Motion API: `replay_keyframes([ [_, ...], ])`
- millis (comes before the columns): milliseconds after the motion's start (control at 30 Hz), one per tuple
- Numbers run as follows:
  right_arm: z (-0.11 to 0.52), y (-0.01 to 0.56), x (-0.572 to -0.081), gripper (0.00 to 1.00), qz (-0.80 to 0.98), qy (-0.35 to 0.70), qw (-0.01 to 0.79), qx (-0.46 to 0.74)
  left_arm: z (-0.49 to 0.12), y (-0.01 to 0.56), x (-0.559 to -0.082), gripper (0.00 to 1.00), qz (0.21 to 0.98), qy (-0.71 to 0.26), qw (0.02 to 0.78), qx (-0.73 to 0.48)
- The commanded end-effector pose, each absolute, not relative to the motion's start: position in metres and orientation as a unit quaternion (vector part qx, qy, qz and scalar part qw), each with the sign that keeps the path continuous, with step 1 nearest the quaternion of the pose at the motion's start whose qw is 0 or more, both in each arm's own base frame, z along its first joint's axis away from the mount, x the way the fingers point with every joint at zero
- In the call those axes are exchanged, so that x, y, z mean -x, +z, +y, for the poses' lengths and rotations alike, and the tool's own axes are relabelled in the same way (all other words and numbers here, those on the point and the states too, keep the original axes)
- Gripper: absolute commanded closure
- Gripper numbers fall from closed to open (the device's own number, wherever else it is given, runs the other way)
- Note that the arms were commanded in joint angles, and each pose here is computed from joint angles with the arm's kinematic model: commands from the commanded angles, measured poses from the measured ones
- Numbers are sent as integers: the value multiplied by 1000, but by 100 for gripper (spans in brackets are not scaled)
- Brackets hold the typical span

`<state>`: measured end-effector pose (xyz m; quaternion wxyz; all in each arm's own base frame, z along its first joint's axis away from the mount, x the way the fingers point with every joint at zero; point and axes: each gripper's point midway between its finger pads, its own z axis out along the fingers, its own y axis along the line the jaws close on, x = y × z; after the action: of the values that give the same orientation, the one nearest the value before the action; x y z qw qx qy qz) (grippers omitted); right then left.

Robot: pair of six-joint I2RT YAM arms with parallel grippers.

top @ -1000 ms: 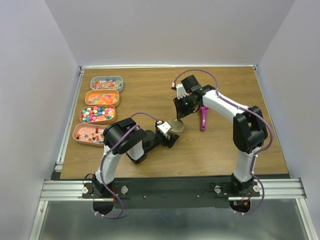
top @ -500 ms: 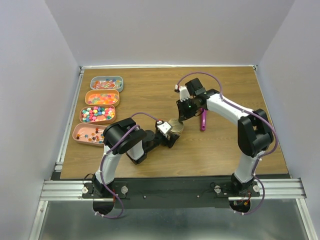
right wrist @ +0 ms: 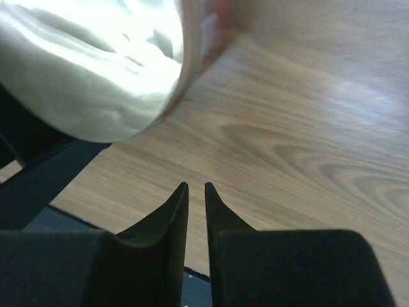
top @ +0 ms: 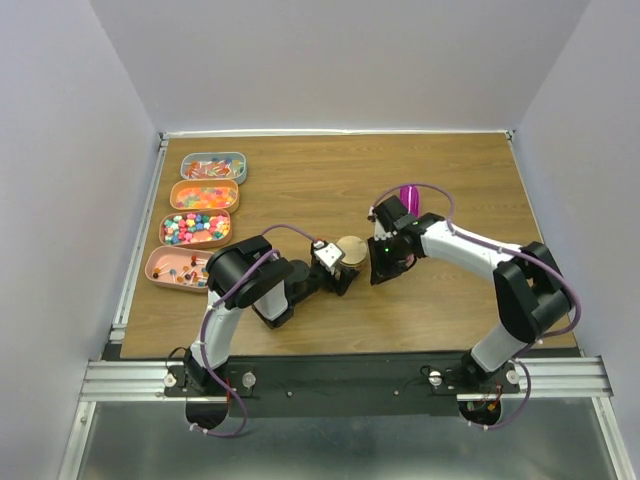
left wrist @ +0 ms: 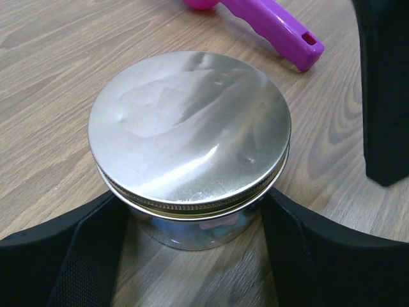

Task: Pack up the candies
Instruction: Screw the bottle lid onto the packing bottle.

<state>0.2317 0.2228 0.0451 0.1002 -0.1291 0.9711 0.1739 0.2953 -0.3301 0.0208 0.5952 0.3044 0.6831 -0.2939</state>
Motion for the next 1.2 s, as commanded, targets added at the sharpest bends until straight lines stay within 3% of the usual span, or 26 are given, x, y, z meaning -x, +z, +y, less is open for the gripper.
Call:
replay_keyframes([
  [0, 204, 83, -276, 73, 969, 148, 178, 90, -330, 133, -290, 19, 512, -374, 736, -237],
  [233, 221, 114, -325, 65, 943, 178, 207, 189, -331, 133, -289, 19, 510, -375, 736, -239],
  [567, 255, 91, -353, 65, 921, 217, 165, 277, -330, 133, -290, 19, 511, -373, 737, -238],
  [900, 269, 81, -338, 67, 909, 260, 127, 300, -330, 134, -290, 19, 510, -374, 737, -238],
  [1167, 252, 87, -363, 68, 929, 191, 166, 270, -330, 133, -290, 19, 511, -375, 736, -238],
])
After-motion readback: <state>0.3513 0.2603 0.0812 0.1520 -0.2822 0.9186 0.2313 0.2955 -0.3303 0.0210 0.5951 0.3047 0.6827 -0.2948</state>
